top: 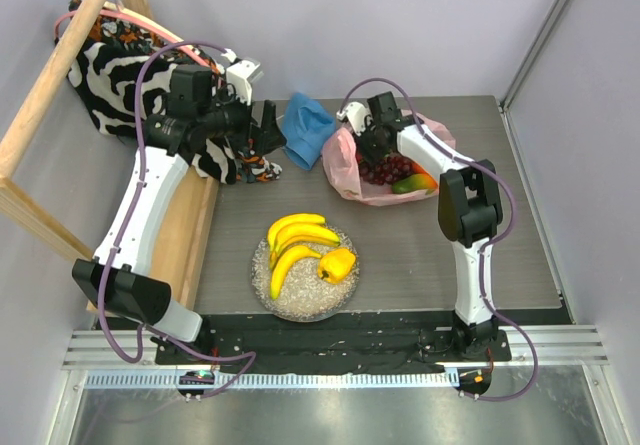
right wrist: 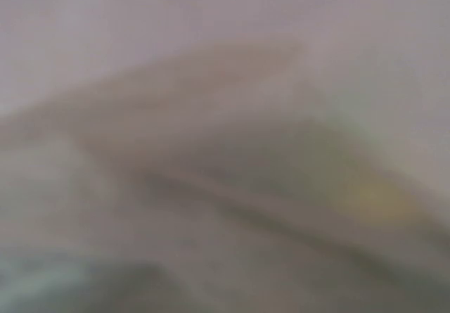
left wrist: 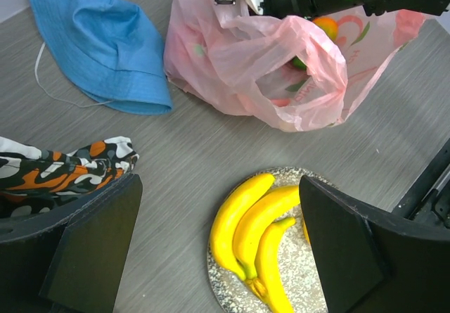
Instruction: Take the fake fruits out of the plastic bag
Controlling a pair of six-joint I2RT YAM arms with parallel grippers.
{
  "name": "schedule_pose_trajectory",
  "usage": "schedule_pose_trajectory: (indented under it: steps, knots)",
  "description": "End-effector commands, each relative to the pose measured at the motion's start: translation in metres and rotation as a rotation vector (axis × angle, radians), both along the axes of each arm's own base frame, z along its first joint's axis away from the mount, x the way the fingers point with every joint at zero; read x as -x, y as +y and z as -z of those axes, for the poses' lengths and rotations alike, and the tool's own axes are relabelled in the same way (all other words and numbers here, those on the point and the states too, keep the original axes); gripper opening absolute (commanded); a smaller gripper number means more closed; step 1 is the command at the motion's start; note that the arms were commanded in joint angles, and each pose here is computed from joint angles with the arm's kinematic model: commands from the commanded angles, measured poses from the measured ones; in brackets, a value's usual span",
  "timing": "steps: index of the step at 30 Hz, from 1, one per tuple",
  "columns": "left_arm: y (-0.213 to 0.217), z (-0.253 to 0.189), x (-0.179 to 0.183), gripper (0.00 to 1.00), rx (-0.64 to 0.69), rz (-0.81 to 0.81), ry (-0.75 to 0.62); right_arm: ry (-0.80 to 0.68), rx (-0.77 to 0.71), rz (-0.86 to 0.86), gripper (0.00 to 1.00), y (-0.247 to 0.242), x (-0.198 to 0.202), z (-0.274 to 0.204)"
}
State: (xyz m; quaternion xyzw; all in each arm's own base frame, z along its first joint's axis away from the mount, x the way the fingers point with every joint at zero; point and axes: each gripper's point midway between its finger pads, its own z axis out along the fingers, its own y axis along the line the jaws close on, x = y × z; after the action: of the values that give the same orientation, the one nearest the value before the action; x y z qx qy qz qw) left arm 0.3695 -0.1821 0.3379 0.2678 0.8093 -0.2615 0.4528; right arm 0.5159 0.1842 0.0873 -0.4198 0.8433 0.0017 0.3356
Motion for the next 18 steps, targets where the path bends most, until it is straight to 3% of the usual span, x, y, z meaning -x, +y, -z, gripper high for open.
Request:
schedule_pose_trajectory:
  steps: [1,2,6,7,8,18]
  knots:
    - [0.006,-0.022,0.006,1.00,-0.006,-0.001,-0.081,-0.011,0.022,-0.070,0.52,0.008,0.011,-0.013]
    - [0.005,-0.023,0.007,1.00,-0.004,0.003,-0.082,-0.010,0.025,-0.068,0.49,0.007,0.012,-0.013]
    - [0.004,-0.025,0.009,1.00,0.004,0.009,-0.085,-0.039,0.011,-0.086,0.19,0.009,0.011,-0.031]
    - [0.004,-0.025,0.009,1.00,0.004,0.010,-0.088,-0.035,0.010,-0.103,0.07,0.011,0.014,-0.035]
    - [0.003,-0.025,0.009,1.00,0.006,0.011,-0.088,-0.045,0.019,-0.119,0.03,0.011,0.015,-0.041]
    - [-0.005,-0.044,0.006,1.00,0.062,0.032,-0.107,-0.184,0.126,-0.053,0.01,-0.042,0.067,-0.167]
